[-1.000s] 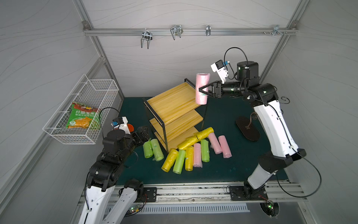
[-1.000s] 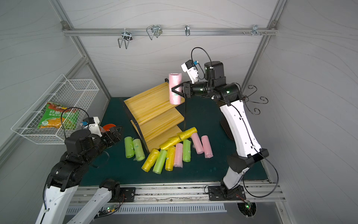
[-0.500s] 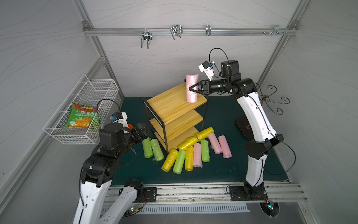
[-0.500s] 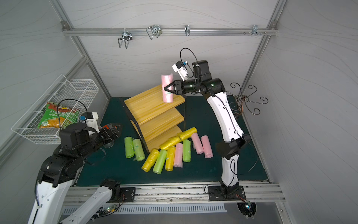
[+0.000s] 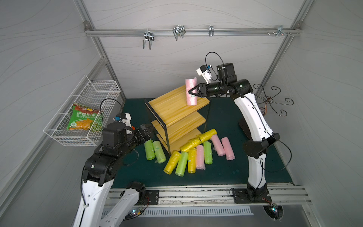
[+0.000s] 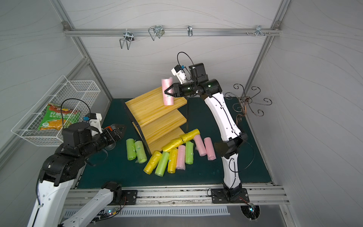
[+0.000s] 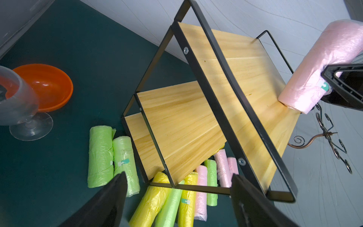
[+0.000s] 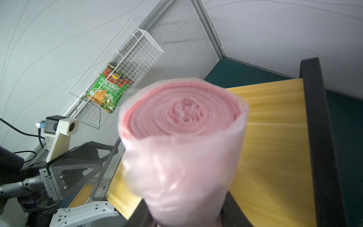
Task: Sort the rolls of trash bags by color and place them on the shelf
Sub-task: Place the roll of trash bags on the shelf, then pick up the roll of trash bags from the center of the board.
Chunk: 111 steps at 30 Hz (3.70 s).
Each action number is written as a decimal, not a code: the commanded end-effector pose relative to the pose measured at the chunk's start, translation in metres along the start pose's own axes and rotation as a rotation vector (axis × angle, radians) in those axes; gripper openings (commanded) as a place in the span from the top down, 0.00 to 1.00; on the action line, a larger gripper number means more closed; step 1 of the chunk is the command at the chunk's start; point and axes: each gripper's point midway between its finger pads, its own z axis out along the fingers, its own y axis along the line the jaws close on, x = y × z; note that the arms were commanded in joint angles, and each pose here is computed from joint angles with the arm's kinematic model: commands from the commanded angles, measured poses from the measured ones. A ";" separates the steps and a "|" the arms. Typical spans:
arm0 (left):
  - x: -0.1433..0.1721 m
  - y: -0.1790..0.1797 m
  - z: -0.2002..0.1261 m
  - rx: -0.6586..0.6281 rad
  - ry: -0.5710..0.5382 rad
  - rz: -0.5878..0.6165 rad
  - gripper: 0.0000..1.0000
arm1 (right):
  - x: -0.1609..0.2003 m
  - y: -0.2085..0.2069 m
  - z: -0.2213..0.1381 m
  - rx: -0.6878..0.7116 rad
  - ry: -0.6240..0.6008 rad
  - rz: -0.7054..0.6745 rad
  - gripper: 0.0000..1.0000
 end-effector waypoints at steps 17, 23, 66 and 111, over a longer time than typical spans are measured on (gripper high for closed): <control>-0.066 -0.095 -0.067 0.260 -0.072 0.252 0.01 | 0.039 0.088 0.003 -0.434 0.190 0.151 1.00; -0.076 -0.133 -0.059 0.415 -0.009 0.210 0.01 | 0.048 0.091 0.023 -0.400 0.220 0.155 1.00; -0.092 -0.124 0.005 0.213 0.175 0.135 0.01 | 0.005 0.046 -0.042 0.207 -0.119 -0.002 0.21; -0.004 -0.077 -0.030 0.391 -0.056 0.068 0.13 | 0.407 -0.178 -0.146 0.897 0.172 0.936 0.36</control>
